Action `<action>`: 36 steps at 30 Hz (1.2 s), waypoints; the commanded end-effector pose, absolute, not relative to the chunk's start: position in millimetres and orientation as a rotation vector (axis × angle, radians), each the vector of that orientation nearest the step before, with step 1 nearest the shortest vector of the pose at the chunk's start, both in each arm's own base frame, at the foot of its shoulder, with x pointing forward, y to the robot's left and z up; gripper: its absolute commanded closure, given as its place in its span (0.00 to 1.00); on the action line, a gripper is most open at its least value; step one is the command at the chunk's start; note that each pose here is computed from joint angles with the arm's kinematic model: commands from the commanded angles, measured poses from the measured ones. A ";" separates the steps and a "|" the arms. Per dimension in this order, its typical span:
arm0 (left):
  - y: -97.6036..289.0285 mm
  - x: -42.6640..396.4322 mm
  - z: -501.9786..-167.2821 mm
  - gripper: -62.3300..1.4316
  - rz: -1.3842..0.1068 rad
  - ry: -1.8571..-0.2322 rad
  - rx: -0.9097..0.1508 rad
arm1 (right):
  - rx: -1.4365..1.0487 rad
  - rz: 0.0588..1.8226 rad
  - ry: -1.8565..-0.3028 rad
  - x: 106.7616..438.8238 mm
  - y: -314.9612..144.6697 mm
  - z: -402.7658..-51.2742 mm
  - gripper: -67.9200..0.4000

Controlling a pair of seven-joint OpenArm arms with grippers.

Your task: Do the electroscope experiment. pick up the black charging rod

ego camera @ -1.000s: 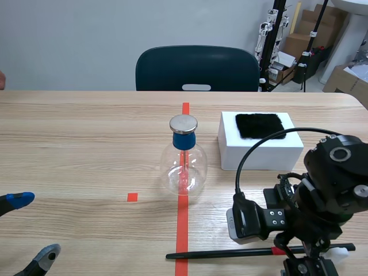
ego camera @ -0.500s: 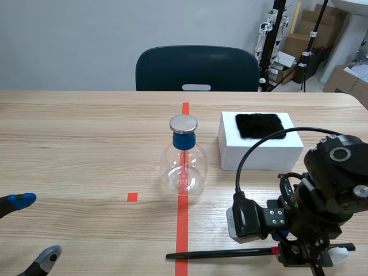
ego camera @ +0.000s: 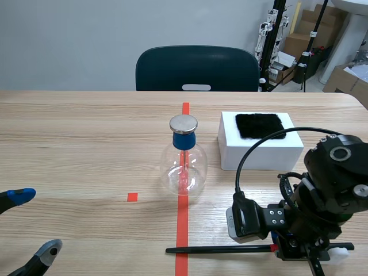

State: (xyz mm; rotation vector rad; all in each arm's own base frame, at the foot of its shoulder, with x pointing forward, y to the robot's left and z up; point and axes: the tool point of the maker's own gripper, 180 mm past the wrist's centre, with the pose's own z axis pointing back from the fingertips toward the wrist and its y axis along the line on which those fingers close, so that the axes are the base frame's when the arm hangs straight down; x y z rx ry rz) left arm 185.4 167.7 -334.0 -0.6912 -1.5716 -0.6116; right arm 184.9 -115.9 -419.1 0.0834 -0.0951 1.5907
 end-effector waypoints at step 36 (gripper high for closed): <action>169.6 189.1 -328.2 0.00 -0.589 -1.595 -0.691 | -0.180 1.747 -0.477 200.5 -137.9 -334.4 0.99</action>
